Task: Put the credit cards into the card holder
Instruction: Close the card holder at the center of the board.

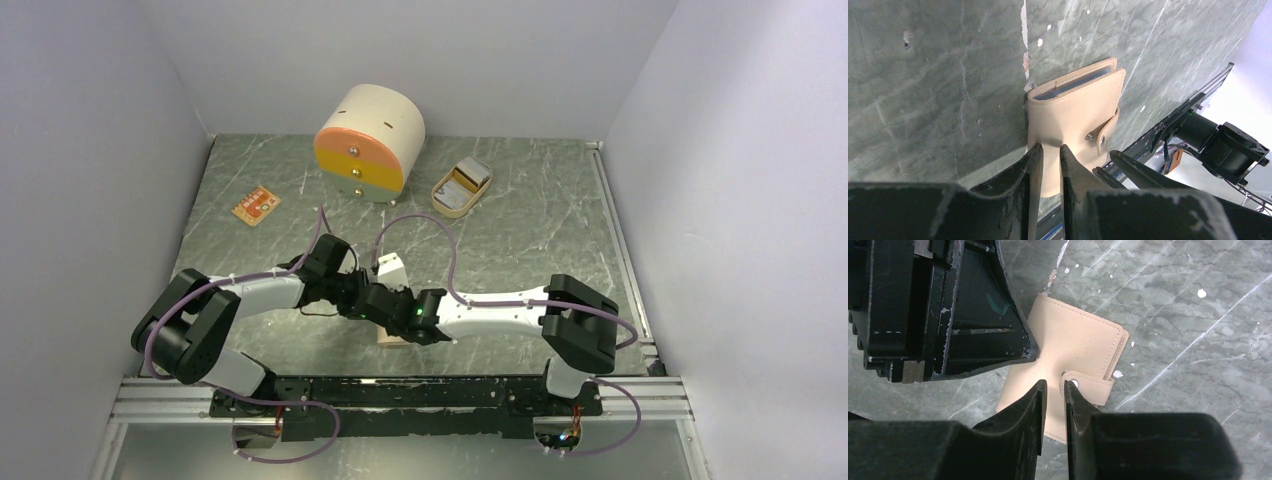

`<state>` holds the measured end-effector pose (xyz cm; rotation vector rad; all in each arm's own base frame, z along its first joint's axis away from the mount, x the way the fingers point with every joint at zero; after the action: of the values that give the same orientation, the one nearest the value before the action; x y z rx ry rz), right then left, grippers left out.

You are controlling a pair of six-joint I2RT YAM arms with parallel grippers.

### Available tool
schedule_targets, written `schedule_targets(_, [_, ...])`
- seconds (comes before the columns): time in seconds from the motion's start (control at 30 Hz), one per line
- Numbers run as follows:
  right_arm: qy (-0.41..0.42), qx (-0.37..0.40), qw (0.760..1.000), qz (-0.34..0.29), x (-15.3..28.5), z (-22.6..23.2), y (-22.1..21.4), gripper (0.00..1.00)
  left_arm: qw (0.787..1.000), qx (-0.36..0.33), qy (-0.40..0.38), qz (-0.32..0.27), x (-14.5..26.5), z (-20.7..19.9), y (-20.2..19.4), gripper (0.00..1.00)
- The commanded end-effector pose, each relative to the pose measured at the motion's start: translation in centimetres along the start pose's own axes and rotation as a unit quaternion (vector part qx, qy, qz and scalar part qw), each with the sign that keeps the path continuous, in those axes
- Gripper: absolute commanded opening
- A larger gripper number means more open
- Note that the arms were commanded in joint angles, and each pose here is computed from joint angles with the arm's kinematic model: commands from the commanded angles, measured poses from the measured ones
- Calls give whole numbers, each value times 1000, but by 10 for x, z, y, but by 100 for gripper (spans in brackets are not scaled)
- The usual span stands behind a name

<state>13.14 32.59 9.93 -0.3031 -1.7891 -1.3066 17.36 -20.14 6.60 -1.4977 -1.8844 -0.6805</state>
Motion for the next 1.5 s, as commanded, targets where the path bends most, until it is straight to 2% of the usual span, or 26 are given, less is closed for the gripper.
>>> schedule_targets(0.0, [-13,3,1000,3,-4,0,1,23,1000,-3,-4,4,0,2,-3,24])
schedule_targets(0.3, [-35,17,999,14,-9,-1,-1,21,1000,-3,-4,4,1,1,-3,25])
schedule_targets(0.47, [-42,21,999,12,-9,-2,-2,7,1000,-3,-2,5,0,3,-3,24])
schedule_targets(0.6, [-44,21,999,12,-9,-3,-2,0,1000,-4,-3,4,0,2,-3,24])
schedule_targets(0.93, [-21,9,1000,-8,-9,1,0,0,1000,-3,-3,4,0,2,-3,24])
schedule_targets(1.47, [-13,6,1000,-4,-17,3,-8,0,1000,-4,-4,4,1,2,-3,24])
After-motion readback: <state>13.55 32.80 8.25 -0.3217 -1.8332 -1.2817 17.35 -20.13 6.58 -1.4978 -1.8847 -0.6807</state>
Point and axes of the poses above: each gripper's point midway between its finger pads, its own x axis back along the fingers, its own z axis along the line the jaws close on, y = z × x, the point moved 6 cm from there along x, back along the fingers, and after that the axes turned 7 degrees about x, right-handed, at the moved point
